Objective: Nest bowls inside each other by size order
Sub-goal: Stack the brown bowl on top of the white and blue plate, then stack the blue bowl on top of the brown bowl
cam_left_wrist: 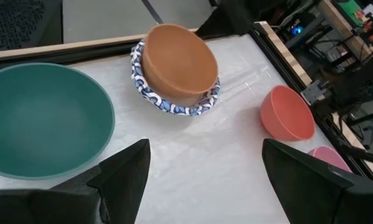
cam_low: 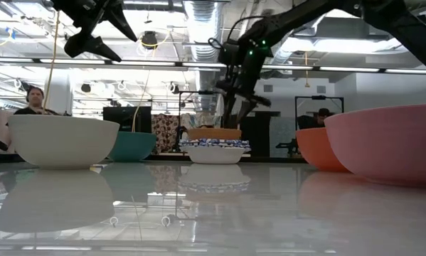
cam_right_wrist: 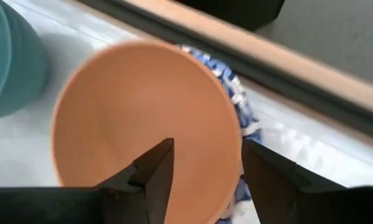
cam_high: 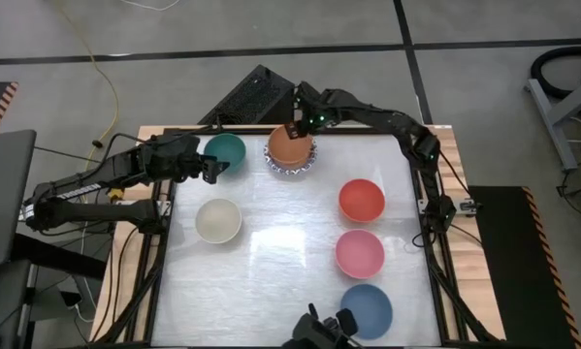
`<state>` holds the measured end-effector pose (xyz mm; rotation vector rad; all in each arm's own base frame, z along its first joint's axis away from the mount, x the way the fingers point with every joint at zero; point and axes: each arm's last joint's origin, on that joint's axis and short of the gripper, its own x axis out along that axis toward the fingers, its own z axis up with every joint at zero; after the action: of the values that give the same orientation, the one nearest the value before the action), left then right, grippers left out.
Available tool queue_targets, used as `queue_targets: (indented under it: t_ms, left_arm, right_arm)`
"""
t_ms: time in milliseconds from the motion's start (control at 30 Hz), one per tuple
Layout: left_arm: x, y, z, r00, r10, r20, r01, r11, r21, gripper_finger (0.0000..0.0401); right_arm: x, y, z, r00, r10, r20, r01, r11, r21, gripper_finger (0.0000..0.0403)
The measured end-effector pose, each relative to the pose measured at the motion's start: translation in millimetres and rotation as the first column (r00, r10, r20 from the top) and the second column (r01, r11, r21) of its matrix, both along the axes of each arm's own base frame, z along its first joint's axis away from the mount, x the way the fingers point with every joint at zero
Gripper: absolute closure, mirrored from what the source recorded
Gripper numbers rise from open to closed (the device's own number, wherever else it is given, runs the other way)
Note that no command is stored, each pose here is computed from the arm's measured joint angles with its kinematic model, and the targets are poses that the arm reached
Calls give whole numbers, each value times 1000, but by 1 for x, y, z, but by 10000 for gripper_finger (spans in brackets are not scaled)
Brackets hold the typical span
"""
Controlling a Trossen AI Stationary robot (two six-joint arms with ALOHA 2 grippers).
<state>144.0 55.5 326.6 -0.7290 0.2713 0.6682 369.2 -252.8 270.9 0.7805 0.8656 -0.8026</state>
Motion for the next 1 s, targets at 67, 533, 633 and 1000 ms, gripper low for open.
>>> queue_targets:
  t_ms: [67, 533, 633, 1000]
  left_arm:
    - [0, 0, 0, 1000, -2, 0, 2, 1000, -1, 104]
    - [-1, -2, -4, 996, -69, -48, 68, 998, -15, 104]
    - [-2, -2, -5, 996, -68, -57, 67, 998, -19, 104]
    - [-1, -2, -5, 996, -63, -57, 62, 998, -17, 104]
  right_arm:
    - [-3, 0, 8, 999, 6, -37, -7, 1000, -19, 197]
    - [-39, 71, 116, 918, 352, -184, -351, 935, 40, 198]
    - [-47, 116, 153, 905, 424, -30, -425, 905, -28, 198]
    - [-116, 242, 211, 905, 407, 122, -407, 913, -23, 198]
